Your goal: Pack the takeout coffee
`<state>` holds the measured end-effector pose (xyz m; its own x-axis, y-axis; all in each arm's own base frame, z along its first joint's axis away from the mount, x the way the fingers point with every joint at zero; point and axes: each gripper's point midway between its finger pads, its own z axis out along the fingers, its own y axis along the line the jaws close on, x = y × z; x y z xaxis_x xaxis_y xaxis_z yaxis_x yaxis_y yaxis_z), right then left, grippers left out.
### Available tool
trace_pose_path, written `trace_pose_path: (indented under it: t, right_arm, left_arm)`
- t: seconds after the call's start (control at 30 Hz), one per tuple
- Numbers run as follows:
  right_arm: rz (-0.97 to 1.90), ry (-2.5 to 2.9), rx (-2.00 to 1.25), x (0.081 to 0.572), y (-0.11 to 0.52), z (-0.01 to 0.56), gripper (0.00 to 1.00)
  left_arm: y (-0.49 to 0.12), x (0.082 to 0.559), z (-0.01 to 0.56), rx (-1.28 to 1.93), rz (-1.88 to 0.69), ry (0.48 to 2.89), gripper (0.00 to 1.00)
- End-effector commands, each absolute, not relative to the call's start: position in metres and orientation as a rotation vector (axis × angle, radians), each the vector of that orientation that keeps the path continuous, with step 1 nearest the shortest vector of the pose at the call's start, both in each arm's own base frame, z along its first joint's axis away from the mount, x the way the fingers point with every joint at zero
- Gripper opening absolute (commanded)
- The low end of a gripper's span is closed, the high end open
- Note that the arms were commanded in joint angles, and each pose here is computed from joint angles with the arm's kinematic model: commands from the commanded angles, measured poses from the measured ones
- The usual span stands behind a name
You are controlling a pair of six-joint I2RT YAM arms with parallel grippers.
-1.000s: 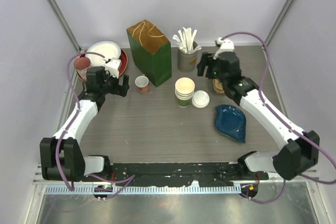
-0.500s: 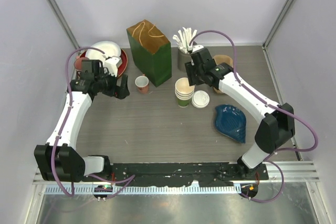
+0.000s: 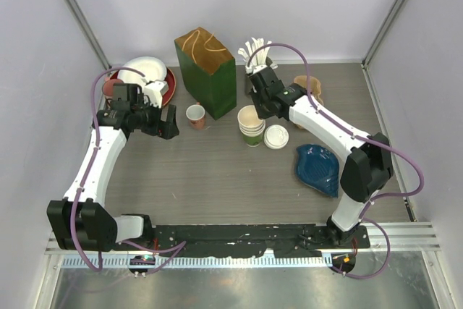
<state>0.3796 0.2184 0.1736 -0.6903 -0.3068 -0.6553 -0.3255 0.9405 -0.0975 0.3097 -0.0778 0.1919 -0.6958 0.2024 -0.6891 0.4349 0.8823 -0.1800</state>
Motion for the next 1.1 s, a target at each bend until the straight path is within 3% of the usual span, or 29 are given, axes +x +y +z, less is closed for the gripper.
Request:
trace_pose_path:
  t: [0.0, 0.17, 0.73, 1.07]
  right_arm:
    - [-0.006, 2.273, -0.441, 0.385, 0.224, 0.21, 0.09]
    - [-0.006, 2.263, -0.434, 0.384, 0.225, 0.216, 0.01]
    - [0.375, 2.263, -0.374, 0.39, 0.245, 0.238, 0.01]
    - [0.347, 2.141, -0.306, 0.402, 0.232, 0.288, 0.01]
  left_arm:
    - [-0.082, 0.309, 0.211, 0.475, -0.455, 2.293, 0.88]
    - [-0.085, 0.308, 0.211, 0.486, -0.478, 2.29, 0.89]
    - [-0.093, 0.302, 0.217, 0.532, -0.536, 2.279, 0.88]
    - [-0.094, 0.305, 0.221, 0.537, -0.541, 2.272, 0.88]
